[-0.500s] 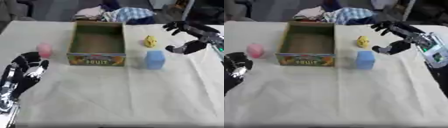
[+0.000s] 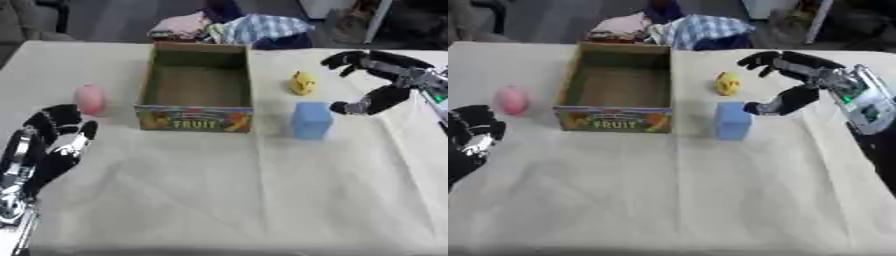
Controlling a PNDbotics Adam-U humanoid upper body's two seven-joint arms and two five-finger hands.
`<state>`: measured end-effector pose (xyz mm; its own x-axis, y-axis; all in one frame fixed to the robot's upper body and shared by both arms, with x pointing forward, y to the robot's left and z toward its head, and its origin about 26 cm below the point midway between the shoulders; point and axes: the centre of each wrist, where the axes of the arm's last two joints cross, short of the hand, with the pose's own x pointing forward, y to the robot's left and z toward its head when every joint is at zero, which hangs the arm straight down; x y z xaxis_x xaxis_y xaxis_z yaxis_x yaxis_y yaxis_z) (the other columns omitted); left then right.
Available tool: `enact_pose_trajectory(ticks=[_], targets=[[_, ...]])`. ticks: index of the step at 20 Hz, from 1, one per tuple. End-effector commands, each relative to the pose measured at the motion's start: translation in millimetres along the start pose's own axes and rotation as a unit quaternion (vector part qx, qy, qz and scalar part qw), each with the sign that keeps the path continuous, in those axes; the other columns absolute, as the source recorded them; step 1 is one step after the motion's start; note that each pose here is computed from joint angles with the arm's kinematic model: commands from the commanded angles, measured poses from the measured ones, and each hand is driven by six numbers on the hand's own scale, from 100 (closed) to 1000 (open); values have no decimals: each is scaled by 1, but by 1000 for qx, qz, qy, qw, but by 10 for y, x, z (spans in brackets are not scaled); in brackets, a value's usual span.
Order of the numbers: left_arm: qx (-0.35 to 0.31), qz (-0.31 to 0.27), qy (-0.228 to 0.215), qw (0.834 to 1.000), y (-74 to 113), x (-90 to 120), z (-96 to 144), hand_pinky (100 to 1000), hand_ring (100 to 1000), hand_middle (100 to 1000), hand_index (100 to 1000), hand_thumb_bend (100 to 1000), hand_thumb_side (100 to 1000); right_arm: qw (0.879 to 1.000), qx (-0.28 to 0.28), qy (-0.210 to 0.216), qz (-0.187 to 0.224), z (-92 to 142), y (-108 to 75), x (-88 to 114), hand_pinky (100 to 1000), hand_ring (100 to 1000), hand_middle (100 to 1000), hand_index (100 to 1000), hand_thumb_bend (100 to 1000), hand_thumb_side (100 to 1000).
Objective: Pick up objects on the table and place them in the box.
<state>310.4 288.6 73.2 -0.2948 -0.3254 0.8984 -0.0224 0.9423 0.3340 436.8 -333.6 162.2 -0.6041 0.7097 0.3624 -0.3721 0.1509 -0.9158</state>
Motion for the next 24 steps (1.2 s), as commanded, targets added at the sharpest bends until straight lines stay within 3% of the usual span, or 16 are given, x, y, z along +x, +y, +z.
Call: enact_pose_trajectory(ticks=[1,24], targets=[[-1,-11,-11,1000,63,53,-28,749,735,656,752,446,348,1000,7,10,15,3,-100,-32,832,936,935,979,402,440],[-4,-9,-10,1000,50,49,-30,751,739,658,752,439,350,997,71,23,4,-258,281,-184,821,923,918,978,376,493]])
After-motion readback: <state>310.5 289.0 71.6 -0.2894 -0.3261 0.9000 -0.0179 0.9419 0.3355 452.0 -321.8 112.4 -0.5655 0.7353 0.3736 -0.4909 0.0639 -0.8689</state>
